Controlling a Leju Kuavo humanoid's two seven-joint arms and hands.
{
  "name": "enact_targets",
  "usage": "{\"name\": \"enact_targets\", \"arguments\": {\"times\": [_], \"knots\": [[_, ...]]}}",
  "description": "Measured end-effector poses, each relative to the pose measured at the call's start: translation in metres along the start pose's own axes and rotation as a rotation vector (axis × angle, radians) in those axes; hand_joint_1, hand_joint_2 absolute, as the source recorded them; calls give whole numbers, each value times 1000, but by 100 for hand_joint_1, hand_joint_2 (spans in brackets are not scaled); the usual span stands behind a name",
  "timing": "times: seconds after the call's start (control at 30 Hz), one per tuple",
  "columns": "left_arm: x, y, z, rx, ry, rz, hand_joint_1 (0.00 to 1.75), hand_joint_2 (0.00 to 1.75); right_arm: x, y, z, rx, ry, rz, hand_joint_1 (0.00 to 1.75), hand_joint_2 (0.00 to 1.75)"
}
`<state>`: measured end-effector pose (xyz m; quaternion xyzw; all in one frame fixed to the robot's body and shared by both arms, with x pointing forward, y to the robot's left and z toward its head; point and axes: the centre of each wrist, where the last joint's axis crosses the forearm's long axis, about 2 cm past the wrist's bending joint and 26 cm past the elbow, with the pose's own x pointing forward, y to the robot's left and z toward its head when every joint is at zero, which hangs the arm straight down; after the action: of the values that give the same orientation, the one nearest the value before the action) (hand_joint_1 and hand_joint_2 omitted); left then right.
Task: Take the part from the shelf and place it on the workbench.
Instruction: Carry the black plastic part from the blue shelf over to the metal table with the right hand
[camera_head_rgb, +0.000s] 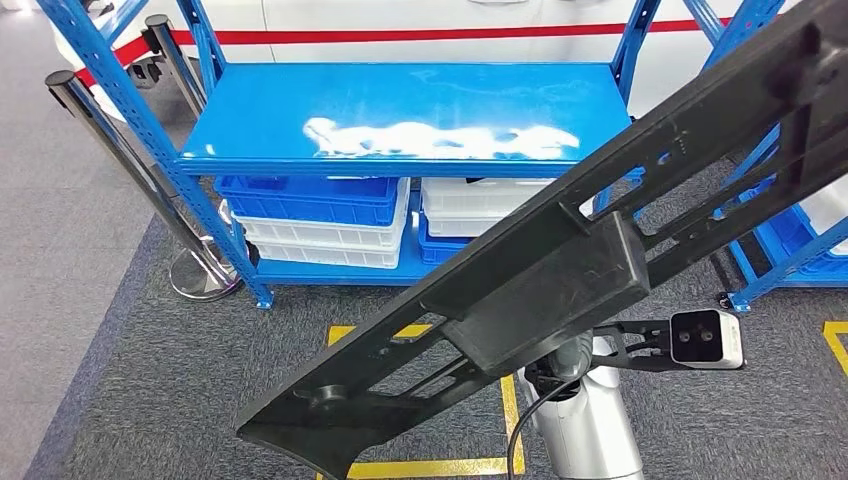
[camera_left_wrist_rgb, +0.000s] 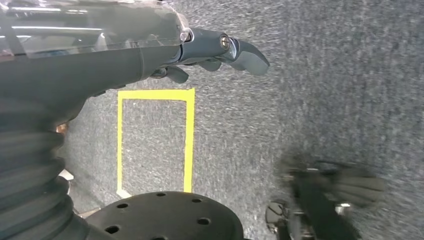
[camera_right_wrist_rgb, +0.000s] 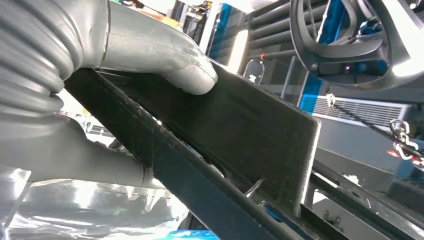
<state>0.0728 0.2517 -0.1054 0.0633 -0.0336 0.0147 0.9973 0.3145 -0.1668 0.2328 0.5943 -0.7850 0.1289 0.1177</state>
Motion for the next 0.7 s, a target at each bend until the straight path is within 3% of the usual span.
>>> {"name": "enact_targets", "arguments": {"times": [0.7], "knots": [[-4,4,-1,19,4,-17,0,175,3,7,8,-33,-10,9,175,175]]}}
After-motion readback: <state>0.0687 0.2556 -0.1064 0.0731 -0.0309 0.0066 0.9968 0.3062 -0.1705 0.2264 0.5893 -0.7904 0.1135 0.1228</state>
